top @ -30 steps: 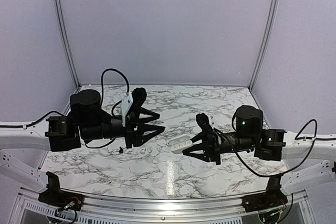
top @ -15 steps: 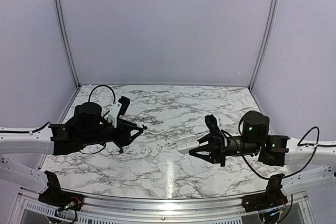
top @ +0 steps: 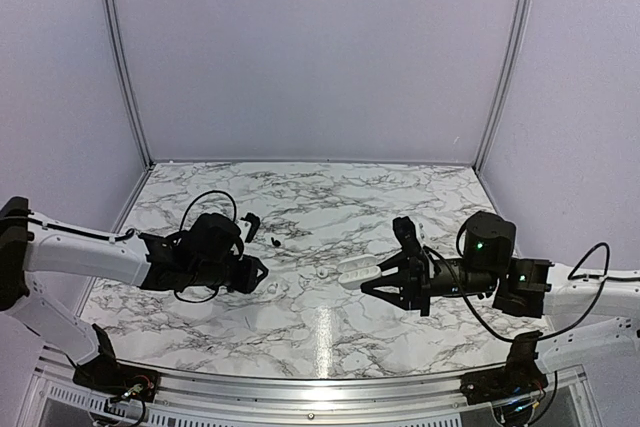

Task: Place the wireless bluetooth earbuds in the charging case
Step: Pick up the right earbud from the center of the board, then insert the right earbud into the right side groove of the charging case.

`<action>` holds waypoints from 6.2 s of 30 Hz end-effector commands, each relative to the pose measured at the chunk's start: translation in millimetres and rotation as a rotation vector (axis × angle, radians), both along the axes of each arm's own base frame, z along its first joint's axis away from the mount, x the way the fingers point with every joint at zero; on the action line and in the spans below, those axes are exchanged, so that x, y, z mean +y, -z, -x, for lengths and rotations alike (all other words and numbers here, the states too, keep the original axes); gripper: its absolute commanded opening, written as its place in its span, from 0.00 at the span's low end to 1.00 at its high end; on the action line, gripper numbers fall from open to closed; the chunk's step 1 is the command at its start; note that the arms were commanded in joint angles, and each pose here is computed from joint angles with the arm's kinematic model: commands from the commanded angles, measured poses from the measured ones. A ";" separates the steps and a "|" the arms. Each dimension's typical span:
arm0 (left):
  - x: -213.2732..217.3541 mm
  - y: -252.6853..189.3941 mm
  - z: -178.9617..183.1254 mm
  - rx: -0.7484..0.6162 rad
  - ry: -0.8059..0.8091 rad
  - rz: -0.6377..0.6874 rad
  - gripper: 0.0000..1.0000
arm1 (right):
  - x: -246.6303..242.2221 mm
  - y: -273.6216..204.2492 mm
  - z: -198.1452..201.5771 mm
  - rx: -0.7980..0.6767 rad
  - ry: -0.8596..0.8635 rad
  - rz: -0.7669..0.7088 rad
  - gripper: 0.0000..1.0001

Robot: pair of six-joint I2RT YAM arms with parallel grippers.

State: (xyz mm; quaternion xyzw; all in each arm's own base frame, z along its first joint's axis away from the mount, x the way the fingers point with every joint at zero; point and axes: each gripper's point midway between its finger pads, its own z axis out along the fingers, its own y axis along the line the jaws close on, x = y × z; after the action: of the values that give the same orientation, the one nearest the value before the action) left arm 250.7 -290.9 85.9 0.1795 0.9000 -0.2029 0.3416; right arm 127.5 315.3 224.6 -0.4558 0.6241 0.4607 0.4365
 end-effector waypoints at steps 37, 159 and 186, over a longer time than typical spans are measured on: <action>-18.2 61.4 -5.9 0.179 -0.008 -0.110 0.26 | -2.9 -13.7 -4.3 -0.047 0.019 -0.018 0.00; -147.7 -142.1 162.0 -0.550 0.879 -0.083 0.00 | 43.4 -28.7 41.1 -0.243 -0.217 0.017 0.00; -128.2 -184.8 159.5 -0.638 0.844 -0.046 0.27 | 38.9 -24.9 36.5 -0.235 -0.176 0.024 0.00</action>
State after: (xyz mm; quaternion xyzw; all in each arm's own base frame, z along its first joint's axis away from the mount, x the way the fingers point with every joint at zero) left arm 89.4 -430.0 255.7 0.5891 0.6098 -0.2494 0.4678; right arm 90.7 350.6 226.1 -0.5750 0.5498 0.4236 0.4331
